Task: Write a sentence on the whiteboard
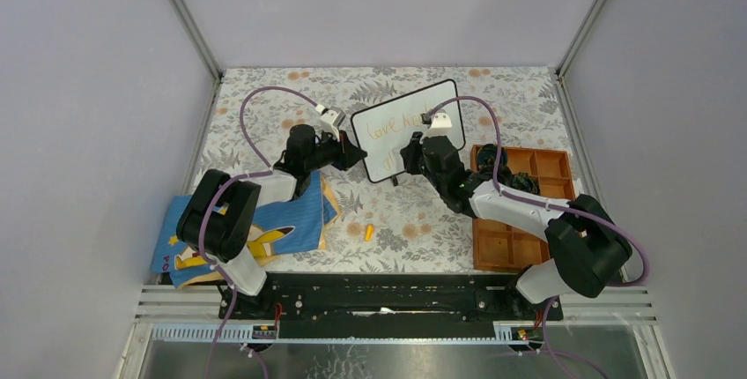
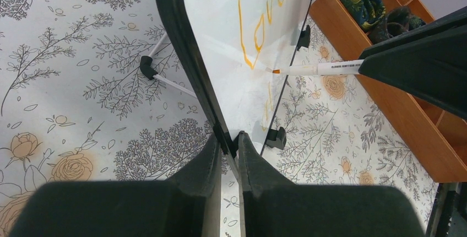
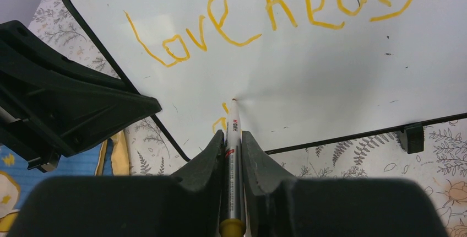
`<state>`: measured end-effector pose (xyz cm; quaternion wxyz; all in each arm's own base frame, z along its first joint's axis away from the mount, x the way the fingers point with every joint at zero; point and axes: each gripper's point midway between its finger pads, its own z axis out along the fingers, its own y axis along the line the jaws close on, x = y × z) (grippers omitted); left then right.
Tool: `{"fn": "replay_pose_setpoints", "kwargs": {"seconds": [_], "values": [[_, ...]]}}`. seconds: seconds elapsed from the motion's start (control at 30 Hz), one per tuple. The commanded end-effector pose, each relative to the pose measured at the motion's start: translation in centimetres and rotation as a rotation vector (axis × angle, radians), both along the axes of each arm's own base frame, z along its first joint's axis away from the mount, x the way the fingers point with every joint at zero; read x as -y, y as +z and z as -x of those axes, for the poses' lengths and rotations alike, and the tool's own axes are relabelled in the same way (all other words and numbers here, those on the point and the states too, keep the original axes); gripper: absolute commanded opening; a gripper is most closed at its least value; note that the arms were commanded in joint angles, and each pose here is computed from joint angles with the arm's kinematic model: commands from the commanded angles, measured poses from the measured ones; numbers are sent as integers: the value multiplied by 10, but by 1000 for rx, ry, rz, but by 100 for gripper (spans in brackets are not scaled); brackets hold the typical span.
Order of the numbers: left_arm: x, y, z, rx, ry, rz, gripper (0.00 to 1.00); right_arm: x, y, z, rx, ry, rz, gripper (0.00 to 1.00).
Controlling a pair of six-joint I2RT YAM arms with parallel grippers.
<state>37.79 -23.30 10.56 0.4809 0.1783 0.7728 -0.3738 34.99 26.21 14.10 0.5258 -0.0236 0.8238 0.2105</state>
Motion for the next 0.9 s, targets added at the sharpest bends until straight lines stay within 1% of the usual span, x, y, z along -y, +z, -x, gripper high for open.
{"fn": "replay_pose_setpoints", "kwargs": {"seconds": [0.0, 0.53, 0.87], "values": [[-15, -42, 9, -68, 30, -141, 0, -7, 24, -13, 53, -8, -59, 0], [-16, -43, 9, -67, 33, -147, 0, 8, -6, 3, -2, -16, -15, 0], [-15, -44, 9, -69, 32, -149, 0, 11, -16, 8, -22, -14, -2, 0]]}}
